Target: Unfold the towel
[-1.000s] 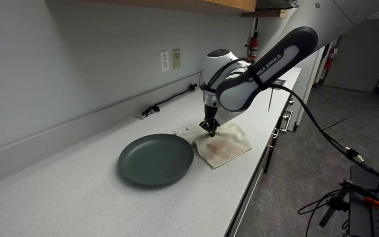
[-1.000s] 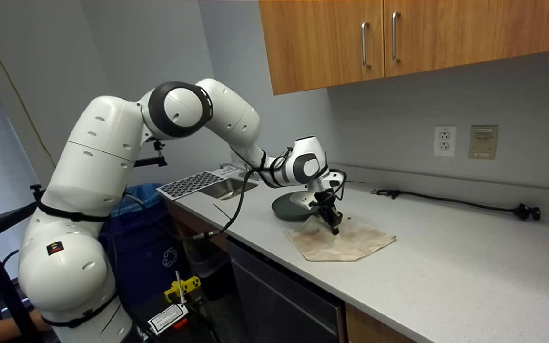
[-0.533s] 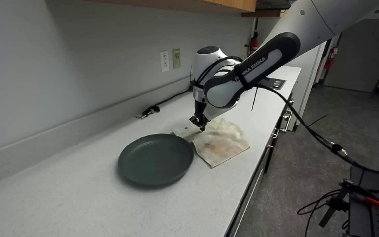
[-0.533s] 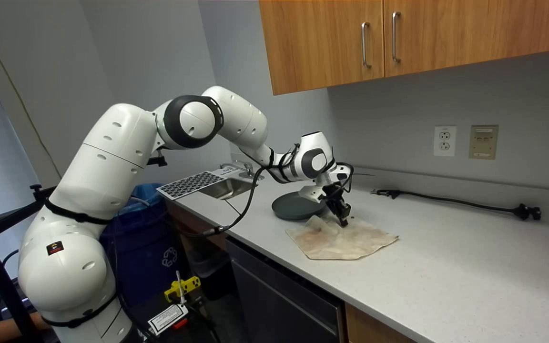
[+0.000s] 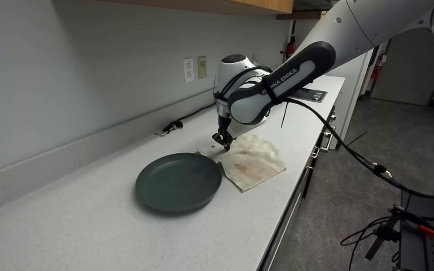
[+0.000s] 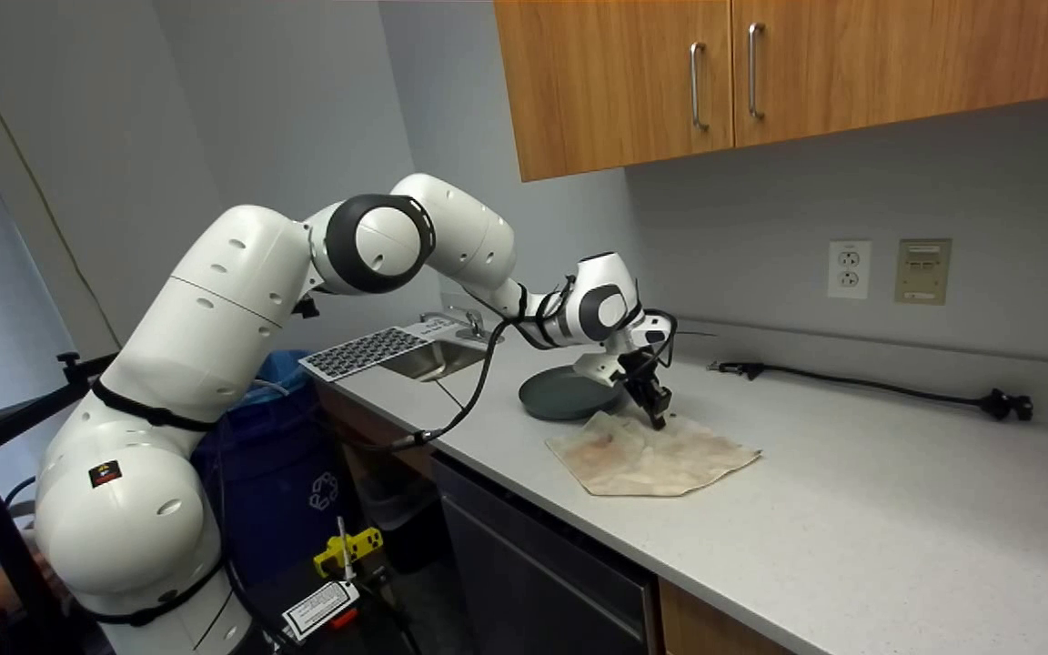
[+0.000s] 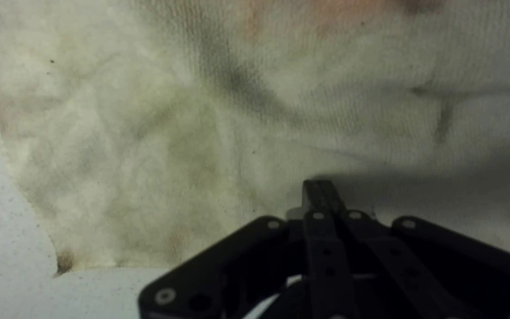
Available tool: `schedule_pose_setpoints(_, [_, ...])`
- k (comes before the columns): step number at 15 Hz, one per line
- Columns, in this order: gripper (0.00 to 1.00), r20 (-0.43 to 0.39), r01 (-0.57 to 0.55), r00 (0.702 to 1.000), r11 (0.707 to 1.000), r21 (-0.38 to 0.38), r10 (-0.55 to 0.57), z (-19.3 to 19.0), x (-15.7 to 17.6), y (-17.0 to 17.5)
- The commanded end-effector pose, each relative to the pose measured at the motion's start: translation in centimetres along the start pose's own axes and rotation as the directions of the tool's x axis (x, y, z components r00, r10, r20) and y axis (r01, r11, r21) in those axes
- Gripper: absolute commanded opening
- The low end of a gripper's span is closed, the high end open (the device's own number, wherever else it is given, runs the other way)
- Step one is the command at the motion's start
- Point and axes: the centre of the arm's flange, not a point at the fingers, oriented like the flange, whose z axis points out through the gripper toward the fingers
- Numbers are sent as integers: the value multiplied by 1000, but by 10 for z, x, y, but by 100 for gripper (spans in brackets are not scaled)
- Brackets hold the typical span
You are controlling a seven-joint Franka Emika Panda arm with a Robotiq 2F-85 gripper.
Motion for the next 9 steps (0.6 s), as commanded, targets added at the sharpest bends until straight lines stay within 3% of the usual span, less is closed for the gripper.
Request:
schedule_pose_setpoints(1, [0, -12, 9, 1000, 1000, 15, -9, -26, -13, 9])
schedule_pose_setpoints(9, [0, 30, 73, 997, 997, 5, -74, -93, -89, 39])
